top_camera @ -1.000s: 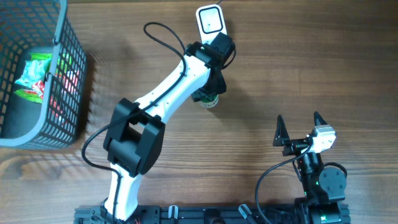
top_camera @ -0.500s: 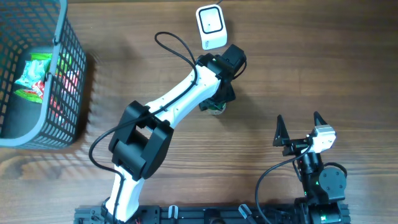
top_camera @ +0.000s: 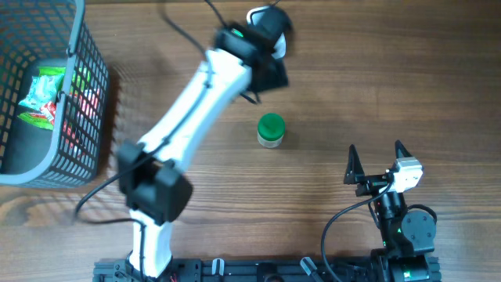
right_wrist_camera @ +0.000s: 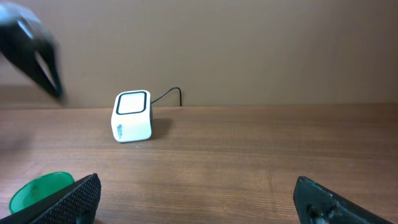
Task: Scan the item barcode
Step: 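Lift the bottle out and set it upright on the table center, then return the left gripper to the basket and grasp the green snack bag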
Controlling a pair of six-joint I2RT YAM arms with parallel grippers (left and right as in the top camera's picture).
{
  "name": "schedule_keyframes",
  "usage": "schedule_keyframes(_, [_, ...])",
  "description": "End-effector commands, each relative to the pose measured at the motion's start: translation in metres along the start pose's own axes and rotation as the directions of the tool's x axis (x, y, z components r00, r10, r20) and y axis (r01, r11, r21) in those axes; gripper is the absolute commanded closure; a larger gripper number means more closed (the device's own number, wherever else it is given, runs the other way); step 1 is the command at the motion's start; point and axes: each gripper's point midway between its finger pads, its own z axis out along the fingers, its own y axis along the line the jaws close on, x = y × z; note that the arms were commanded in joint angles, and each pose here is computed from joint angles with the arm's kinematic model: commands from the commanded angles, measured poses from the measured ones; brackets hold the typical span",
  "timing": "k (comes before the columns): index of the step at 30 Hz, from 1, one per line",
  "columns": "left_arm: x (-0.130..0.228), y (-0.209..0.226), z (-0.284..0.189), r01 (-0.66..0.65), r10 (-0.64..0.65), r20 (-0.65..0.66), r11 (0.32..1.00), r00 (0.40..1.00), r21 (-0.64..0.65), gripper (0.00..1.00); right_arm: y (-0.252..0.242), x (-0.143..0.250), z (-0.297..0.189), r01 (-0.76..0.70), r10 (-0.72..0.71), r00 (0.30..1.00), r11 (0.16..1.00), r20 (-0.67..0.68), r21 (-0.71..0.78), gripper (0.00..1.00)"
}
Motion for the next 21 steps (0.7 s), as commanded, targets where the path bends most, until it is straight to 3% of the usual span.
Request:
schedule_keyframes(1, [-0.030, 0.035, -0.063, -0.062, 0.060, 0.109, 0.998, 0.992, 0.012, 0.00, 0.000, -0.002, 0.000, 0.010, -0.010, 1.000, 1.000, 0.011, 0.001, 0.00])
schedule_keyframes(2, [-0.036, 0.055, -0.072, -0.058, 0.061, 0.125, 0.998, 0.990, -0.025, 0.00, 0.000, -0.002, 0.000, 0.010, -0.010, 1.000, 1.000, 0.011, 0.001, 0.00])
schedule_keyframes(5, [-0.071, 0.129, -0.112, 0.110, -0.096, 0.234, 0.993, 0.967, -0.046, 0.00, 0.000, -0.002, 0.000, 0.011, -0.011, 1.000, 1.000, 0.011, 0.001, 0.00])
schedule_keyframes(9, [-0.118, 0.284, -0.190, 0.473, -0.411, 0.494, 0.881, 0.766, -0.001, 0.00, 0.000, -0.002, 0.000, 0.010, -0.010, 1.000, 1.000, 0.011, 0.001, 0.00])
schedule_keyframes(13, [-0.107, 0.400, -0.210, 0.696, -0.560, 0.567, 0.717, 0.605, -0.033, 0.00, 0.000, -0.002, 0.000, 0.010, -0.010, 1.000, 1.000, 0.011, 0.001, 0.00])
schedule_keyframes(17, [-0.090, 0.473, -0.186, 0.794, -0.643, 0.528, 0.598, 0.555, -0.107, 0.00, 0.000, -0.002, 0.000, 0.010, -0.010, 1.000, 1.000, 0.011, 0.001, 0.00])
schedule_keyframes(21, [-0.094, 0.500, -0.120, 0.779, -0.674, 0.407, 0.598, 0.617, -0.189, 0.00, 0.000, -0.002, 0.000, 0.010, -0.010, 1.000, 1.000, 0.011, 0.001, 0.00])
